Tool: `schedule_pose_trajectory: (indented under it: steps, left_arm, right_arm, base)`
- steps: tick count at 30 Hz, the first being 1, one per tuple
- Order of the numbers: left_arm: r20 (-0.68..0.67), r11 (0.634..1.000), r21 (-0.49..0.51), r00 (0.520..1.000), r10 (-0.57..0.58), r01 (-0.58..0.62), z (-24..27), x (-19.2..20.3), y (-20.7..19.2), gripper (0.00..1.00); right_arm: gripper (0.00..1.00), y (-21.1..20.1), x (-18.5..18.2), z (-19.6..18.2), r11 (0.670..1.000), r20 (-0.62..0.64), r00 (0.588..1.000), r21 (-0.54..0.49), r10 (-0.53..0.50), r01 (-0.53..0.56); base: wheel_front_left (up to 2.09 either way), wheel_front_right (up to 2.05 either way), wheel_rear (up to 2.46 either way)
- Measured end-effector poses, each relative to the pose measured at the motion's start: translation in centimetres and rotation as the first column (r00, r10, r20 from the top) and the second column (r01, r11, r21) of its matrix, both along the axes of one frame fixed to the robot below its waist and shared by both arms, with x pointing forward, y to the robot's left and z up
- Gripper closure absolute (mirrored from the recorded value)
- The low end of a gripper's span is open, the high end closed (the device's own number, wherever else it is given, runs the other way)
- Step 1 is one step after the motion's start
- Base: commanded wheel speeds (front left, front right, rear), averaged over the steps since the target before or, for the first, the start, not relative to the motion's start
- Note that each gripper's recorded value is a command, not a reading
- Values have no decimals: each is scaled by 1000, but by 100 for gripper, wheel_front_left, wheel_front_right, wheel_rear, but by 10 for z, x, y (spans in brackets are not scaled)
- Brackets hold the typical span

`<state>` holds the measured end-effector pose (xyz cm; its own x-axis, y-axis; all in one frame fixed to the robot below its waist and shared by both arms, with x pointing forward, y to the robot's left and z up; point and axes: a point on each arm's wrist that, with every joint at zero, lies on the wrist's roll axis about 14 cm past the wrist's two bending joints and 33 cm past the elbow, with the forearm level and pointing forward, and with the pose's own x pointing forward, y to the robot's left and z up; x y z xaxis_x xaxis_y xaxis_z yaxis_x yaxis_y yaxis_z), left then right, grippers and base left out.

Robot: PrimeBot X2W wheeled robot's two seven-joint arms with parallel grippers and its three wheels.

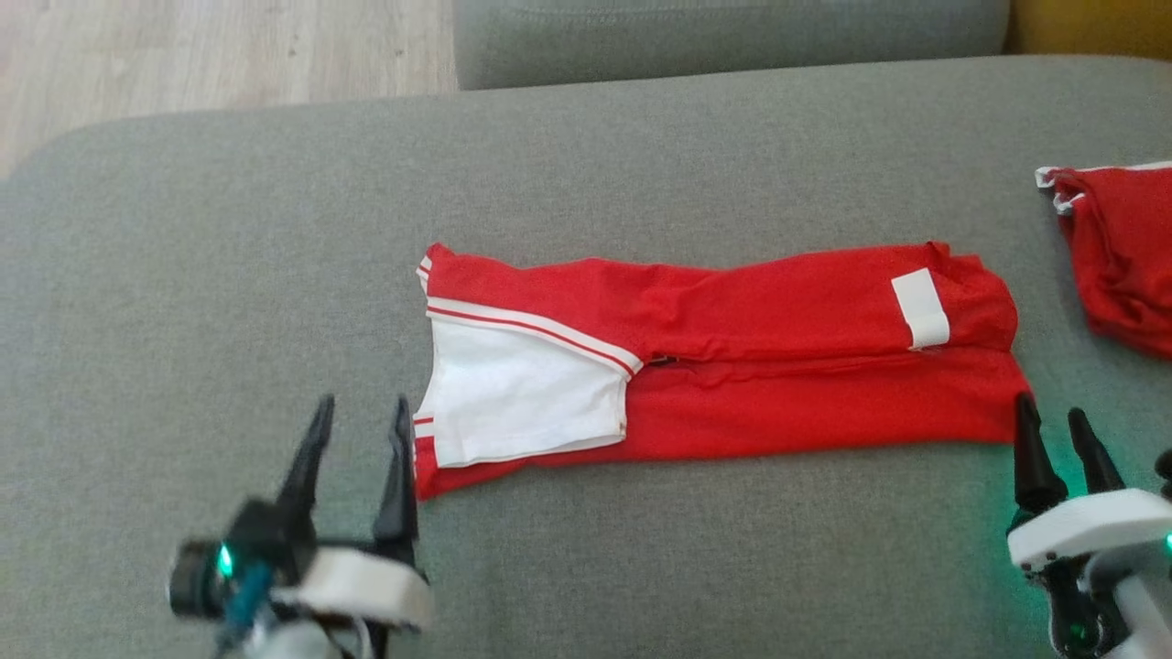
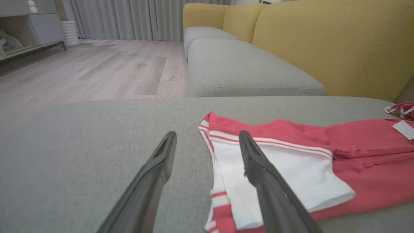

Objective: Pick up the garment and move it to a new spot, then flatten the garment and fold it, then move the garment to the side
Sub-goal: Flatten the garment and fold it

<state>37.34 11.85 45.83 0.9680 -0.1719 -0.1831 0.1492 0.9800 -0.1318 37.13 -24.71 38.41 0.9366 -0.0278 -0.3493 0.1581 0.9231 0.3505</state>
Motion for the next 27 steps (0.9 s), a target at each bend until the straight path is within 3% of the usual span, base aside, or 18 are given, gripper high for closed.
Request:
schedule_pose_trajectory:
  steps: [4,17,24,25,27]
  left_arm:
    - [22,998,-27,998,55,-54,1,-19,-3,0]
    - [91,997,-41,993,69,-66,9,-31,-7,0]
    - [98,996,-32,992,83,-80,8,-27,0,0]
    - [96,996,-33,992,85,-82,7,-27,0,0]
    - [87,996,-31,992,86,-84,4,-28,1,0]
  right_arm:
    - [0,1,5,9,1000,32,999,-4,-10,10]
    - [0,4,49,9,999,-20,1000,-42,-6,5]
    - [0,5,39,-22,998,-164,986,-58,-6,-4]
    - [5,6,38,-24,998,-172,985,-60,-4,-6]
    - [56,9,41,-23,998,-173,985,-56,-1,-9]
  base:
    - [0,0,0]
    - [0,0,0]
    - [0,0,0]
    - [0,0,0]
    - [0,0,0]
